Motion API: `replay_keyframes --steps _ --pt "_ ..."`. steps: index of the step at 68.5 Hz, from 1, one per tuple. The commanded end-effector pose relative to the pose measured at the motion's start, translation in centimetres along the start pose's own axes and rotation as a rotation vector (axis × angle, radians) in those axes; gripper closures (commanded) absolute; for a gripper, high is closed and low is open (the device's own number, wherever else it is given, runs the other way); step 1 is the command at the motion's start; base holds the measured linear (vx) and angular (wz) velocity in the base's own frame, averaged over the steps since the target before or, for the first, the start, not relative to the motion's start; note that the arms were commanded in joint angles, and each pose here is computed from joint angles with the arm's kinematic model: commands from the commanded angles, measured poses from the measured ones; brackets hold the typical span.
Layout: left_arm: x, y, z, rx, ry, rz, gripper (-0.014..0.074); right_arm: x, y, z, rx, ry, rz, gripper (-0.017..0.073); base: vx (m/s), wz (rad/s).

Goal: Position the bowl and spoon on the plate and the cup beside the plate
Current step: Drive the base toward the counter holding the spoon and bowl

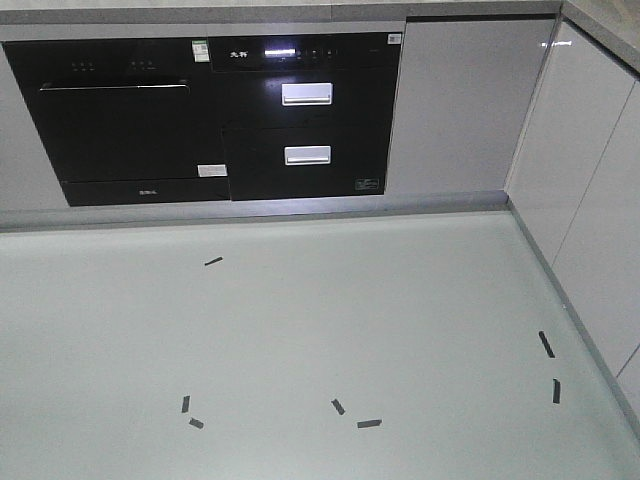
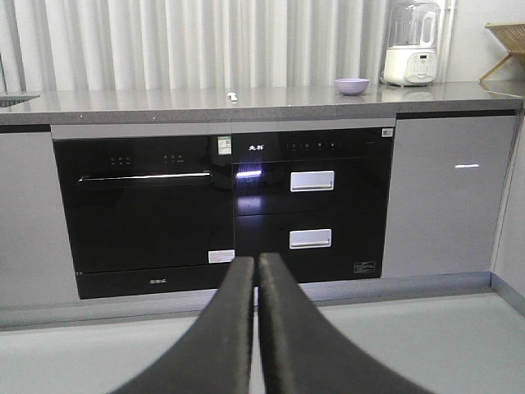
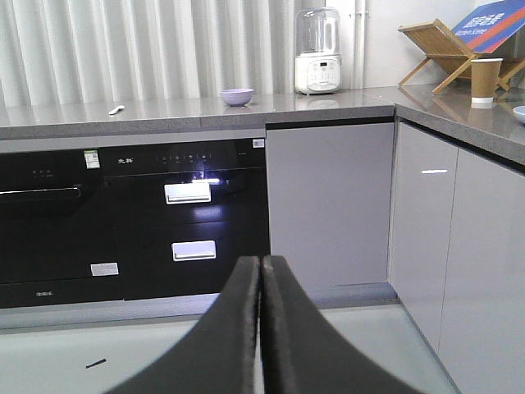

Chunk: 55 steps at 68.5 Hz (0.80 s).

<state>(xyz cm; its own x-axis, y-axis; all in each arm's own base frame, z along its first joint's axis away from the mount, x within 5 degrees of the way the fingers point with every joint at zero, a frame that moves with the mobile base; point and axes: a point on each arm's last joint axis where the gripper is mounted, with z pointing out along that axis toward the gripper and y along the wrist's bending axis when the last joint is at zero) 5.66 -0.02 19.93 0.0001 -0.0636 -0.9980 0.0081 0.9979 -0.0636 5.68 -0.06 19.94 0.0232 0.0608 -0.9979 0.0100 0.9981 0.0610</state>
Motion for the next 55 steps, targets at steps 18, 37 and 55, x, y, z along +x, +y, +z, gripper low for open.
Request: replay_keyframes --steps 18,37,55 --pt "-1.35 -0.14 -0.24 0.012 -0.106 -0.012 0.06 -0.47 0.0 -0.07 0.0 -0.074 -0.007 0.057 0.08 0.06" --pt "-1.35 -0.14 -0.24 0.012 -0.106 -0.012 0.06 -0.46 0.0 -0.07 0.0 -0.073 -0.007 0.057 0.1 0.13" --pt "-1.35 -0.14 -0.24 0.012 -0.106 -0.012 0.06 -0.46 0.0 -0.07 0.0 -0.073 -0.007 0.057 0.14 0.08"
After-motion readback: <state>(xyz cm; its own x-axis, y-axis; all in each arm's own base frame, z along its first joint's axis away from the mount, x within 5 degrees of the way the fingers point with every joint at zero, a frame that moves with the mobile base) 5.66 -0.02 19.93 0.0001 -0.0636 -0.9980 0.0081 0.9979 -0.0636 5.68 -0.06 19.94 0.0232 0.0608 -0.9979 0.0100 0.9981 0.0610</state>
